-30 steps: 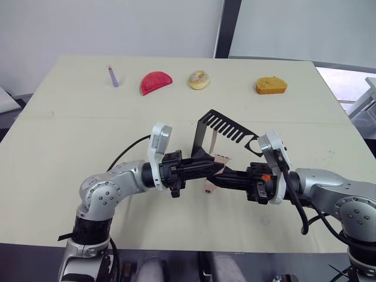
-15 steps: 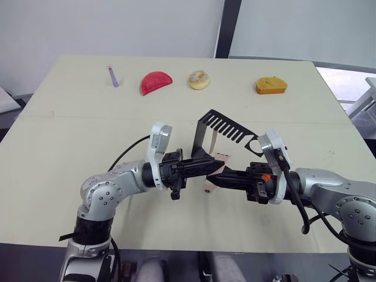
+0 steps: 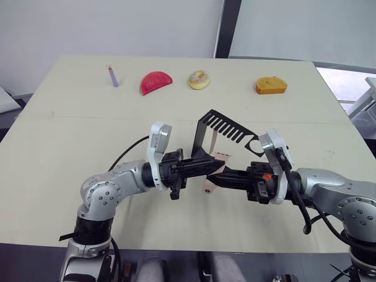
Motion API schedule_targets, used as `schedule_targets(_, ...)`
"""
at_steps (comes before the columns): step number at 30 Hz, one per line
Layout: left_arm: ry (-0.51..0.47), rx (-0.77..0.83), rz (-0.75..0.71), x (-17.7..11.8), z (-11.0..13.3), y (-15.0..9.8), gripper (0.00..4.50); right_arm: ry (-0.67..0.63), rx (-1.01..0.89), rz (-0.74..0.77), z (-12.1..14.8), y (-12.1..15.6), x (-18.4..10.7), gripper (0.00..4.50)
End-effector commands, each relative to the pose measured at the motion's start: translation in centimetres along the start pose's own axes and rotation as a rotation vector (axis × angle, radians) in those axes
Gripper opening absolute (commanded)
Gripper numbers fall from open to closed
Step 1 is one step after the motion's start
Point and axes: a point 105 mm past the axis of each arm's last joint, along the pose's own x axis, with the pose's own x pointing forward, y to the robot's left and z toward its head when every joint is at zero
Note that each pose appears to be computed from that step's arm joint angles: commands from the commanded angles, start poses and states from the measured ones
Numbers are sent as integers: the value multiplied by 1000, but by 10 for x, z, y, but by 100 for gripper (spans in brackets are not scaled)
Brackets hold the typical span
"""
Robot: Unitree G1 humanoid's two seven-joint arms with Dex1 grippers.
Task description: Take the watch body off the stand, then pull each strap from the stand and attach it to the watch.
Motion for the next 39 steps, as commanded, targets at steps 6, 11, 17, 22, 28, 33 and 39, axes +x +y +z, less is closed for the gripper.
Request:
schedule_targets(6,139,132,-17,-25,7,-9,0,-27,-100,-285,-1,17,-49,424)
schedule_targets(11,274,232,-44,-42,2,-8,0,-31,-74,-660,-25,15,-99,445)
schedule_targets(17,346,331,-78,-47,-2,-1,0,-21,-1,-1046,-59,27,-154,445)
schedule_targets(22,346,365,-97,-46,-4,2,0,-9,17,-1182,-75,30,-165,445)
schedule_targets(28,338,387,-125,-39,-6,-3,0,-27,20,-1225,-85,7,-142,445)
schedule_targets(33,340,379,-129,-39,-8,-10,0,-67,52,-1382,-92,-33,-134,445)
schedule_targets(39,339,366,-120,-39,-10,-13,0,-87,76,-1447,-95,-61,-115,445)
